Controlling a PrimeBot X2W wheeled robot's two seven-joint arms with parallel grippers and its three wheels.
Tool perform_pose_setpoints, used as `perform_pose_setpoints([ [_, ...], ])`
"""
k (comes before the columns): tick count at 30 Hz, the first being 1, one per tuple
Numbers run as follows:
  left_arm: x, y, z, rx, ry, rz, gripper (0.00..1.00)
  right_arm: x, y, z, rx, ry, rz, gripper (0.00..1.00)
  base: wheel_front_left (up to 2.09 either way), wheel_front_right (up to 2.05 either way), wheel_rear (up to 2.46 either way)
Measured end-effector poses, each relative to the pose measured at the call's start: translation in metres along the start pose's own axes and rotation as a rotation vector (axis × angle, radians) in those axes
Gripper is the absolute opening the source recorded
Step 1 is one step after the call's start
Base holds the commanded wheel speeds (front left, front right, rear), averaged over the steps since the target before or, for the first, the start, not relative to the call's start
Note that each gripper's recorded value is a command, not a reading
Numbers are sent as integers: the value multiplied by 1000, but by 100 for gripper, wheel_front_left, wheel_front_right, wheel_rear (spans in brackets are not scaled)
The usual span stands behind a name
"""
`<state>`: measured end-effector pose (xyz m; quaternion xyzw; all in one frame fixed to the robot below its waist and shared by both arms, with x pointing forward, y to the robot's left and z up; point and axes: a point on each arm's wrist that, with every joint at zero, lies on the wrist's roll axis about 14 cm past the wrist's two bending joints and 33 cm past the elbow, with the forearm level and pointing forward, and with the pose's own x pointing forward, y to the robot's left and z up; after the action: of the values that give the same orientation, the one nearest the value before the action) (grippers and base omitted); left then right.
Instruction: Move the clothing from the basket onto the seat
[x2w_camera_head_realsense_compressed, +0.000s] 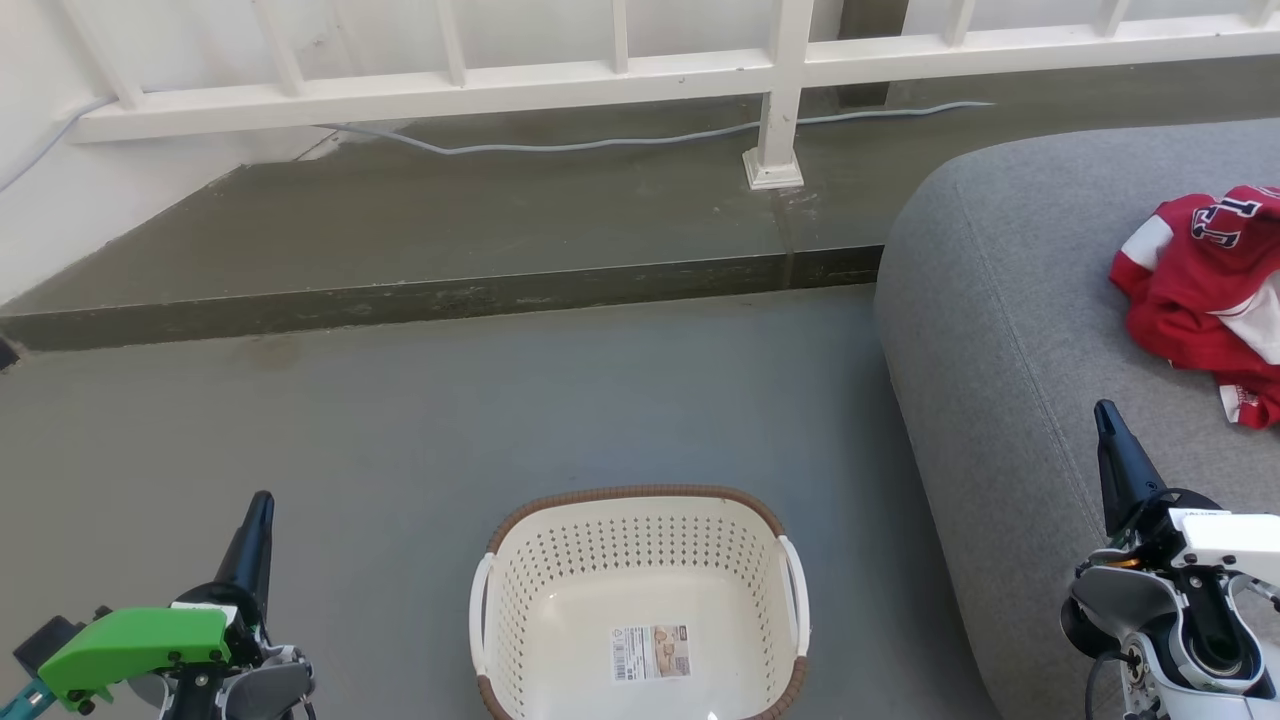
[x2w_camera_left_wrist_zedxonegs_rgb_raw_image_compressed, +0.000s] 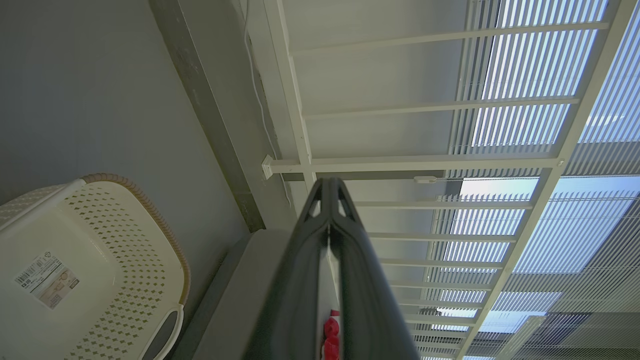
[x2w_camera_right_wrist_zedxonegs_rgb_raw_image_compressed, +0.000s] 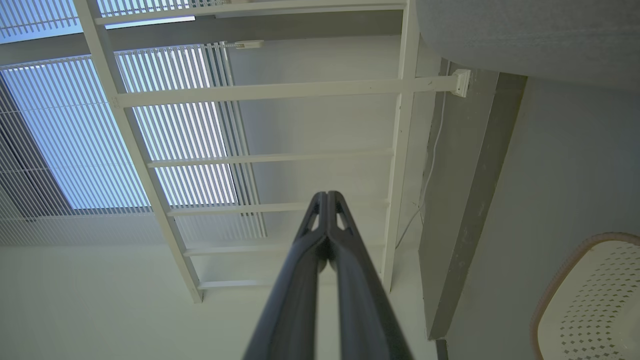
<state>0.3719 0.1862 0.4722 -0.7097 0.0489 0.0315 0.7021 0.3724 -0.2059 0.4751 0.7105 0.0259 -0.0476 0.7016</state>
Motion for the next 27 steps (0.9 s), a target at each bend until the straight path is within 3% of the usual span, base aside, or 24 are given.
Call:
perform_pose_setpoints([
  [27,0,0,0,-1,2,-1,0,0,0,0,0,0,0,0,0,0,0],
])
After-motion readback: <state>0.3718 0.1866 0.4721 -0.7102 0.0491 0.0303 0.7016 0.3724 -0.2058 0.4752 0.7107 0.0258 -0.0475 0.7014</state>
